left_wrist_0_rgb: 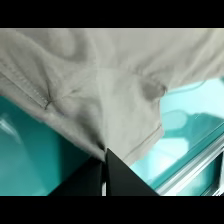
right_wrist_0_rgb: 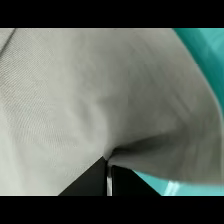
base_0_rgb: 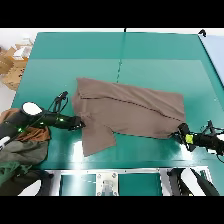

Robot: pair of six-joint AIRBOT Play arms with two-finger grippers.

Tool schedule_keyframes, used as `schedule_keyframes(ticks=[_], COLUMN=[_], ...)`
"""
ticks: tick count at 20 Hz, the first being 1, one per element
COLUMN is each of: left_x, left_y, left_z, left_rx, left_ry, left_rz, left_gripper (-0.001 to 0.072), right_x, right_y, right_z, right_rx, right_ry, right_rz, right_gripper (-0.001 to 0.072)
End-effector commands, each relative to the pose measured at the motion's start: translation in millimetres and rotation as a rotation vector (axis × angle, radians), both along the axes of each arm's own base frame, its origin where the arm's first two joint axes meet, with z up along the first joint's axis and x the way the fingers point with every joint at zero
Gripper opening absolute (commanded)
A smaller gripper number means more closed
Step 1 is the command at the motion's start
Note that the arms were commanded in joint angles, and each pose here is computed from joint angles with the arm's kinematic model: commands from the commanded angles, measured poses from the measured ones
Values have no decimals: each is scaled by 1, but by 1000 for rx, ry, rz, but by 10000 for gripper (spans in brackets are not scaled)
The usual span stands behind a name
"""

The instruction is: Fold the shirts.

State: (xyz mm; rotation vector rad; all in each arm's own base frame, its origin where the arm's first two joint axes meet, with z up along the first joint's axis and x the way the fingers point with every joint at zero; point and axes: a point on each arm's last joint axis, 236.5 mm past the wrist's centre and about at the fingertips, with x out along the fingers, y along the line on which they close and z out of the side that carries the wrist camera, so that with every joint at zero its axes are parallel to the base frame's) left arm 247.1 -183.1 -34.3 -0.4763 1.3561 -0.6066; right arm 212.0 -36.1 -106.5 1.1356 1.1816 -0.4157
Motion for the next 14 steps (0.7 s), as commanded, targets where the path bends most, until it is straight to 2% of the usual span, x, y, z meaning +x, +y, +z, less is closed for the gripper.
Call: schedule_keyframes(ticks=[1,5,8,12,14], left_x=[-24,-48,-41,15,47], left_y=[22,23,22,21,21], left_z=[20,35,39,83,91], left_rx=[102,101,97,93,115], left_ry=[-10,14,-7,-197,-226], left_rz=[-11,-39,-24,27,8], left_gripper=[19,19,19,18,19], right_x=[15,16,19,76,113], right_y=[-11,-34,-30,-28,-24], right_z=[26,56,61,105,124], right_rx=[-48,-122,-102,-103,-103], right_ry=[-47,-5,-14,-210,-277], right_rz=[86,127,133,126,153], right_gripper=[11,12,12,13,12])
